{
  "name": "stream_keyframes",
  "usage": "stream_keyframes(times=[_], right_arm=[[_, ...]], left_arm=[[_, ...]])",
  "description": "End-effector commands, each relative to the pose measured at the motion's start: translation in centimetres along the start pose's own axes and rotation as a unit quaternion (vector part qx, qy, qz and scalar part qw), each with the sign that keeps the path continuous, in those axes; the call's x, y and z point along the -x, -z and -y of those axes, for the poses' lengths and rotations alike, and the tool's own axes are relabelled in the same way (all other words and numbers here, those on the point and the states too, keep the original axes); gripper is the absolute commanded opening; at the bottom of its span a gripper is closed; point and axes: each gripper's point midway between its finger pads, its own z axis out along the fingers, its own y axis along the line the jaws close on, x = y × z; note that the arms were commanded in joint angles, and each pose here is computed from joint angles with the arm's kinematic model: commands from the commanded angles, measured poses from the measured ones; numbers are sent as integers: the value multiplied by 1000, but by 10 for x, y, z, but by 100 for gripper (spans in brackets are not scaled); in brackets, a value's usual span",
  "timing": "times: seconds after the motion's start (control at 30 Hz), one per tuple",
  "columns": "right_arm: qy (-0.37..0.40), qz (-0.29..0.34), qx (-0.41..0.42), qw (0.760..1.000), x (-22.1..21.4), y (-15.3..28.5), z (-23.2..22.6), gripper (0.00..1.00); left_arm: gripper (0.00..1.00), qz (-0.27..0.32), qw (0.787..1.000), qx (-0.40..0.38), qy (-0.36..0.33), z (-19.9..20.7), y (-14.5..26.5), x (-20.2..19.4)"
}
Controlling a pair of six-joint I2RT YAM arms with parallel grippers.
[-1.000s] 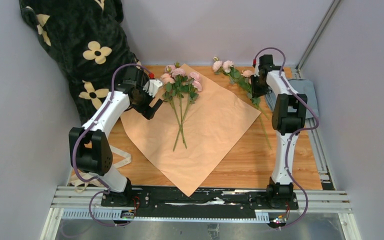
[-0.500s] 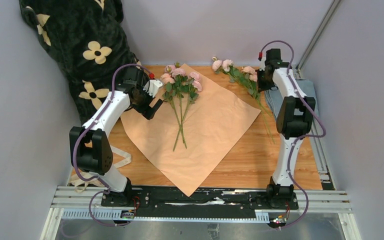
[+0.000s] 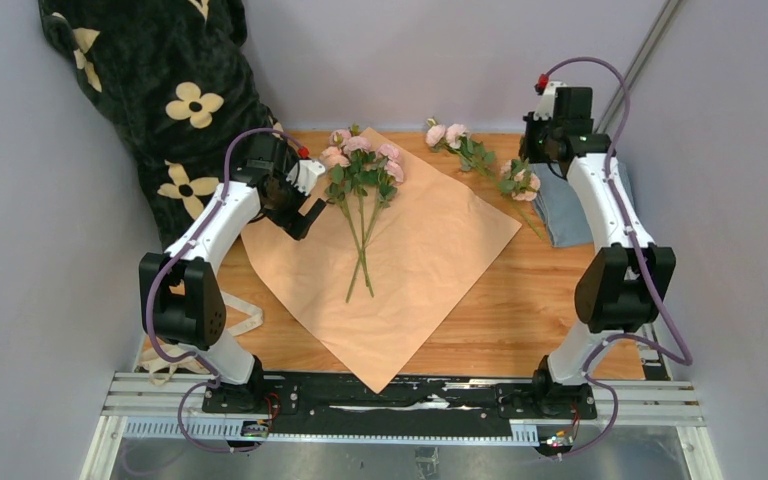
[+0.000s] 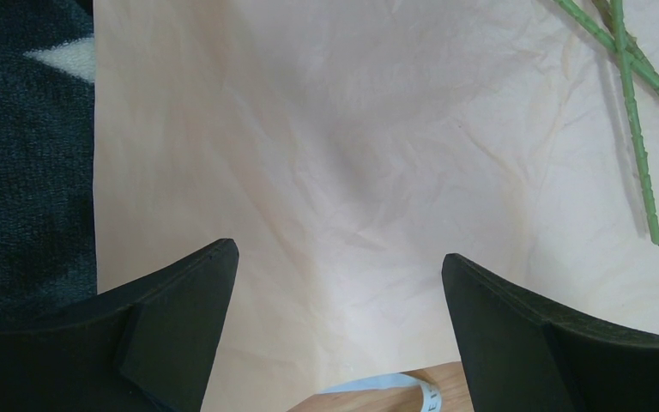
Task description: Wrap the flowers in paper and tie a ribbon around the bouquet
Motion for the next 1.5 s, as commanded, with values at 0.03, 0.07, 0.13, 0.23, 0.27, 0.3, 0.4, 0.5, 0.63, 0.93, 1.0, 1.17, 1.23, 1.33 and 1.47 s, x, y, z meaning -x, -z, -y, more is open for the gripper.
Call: stream_keyframes(times=[0.03, 0.07, 0.13, 0.23, 0.27, 0.3, 0.4, 0.5, 0.63, 0.93, 1.0, 1.17, 1.23, 1.33, 1.47], right_arm=[[11, 25, 126, 992, -6, 32, -111, 0], [22, 25, 143, 989, -16, 39, -132, 0], [30, 13, 158, 987, -44, 46, -165, 0], [23, -37, 155, 987, -108, 41, -190, 0], [17, -62, 148, 987, -133, 37, -191, 0], [7, -90, 135, 987, -157, 32, -189, 0], [0, -184, 103, 977, -218, 22, -181, 2], [18, -242, 38, 969, -240, 19, -159, 36], [-1, -239, 18, 971, -236, 14, -151, 58], [-44, -210, 32, 976, -218, -22, -170, 62], [-44, -229, 45, 971, -230, -28, -177, 61], [-38, -262, 41, 963, -254, -38, -176, 47], [-31, -266, 33, 963, -256, -38, -172, 27], [-16, -254, 18, 967, -244, -29, -164, 1], [-12, -220, 58, 974, -198, 5, -174, 0]], left_arm=[[100, 7, 1000, 2, 2, -3, 4, 5], [100, 6, 1000, 2, 3, -3, 4, 5], [100, 5, 1000, 1, 4, -3, 3, 4], [100, 8, 1000, -2, 4, -2, 4, 5], [100, 10, 1000, -3, 4, -2, 5, 6], [100, 12, 1000, -4, 4, -1, 5, 7], [100, 16, 1000, -10, 5, 1, 6, 9], [100, 18, 1000, -16, 6, 4, 6, 10], [100, 16, 1000, -14, 4, 3, 7, 8], [100, 13, 1000, -13, 2, 2, 6, 7], [100, 12, 1000, -12, 1, 2, 6, 6], [100, 12, 1000, -12, 1, 2, 6, 6], [100, 12, 1000, -13, 1, 3, 5, 6], [100, 13, 1000, -13, 1, 3, 6, 6], [100, 15, 1000, -12, 0, 3, 8, 7]])
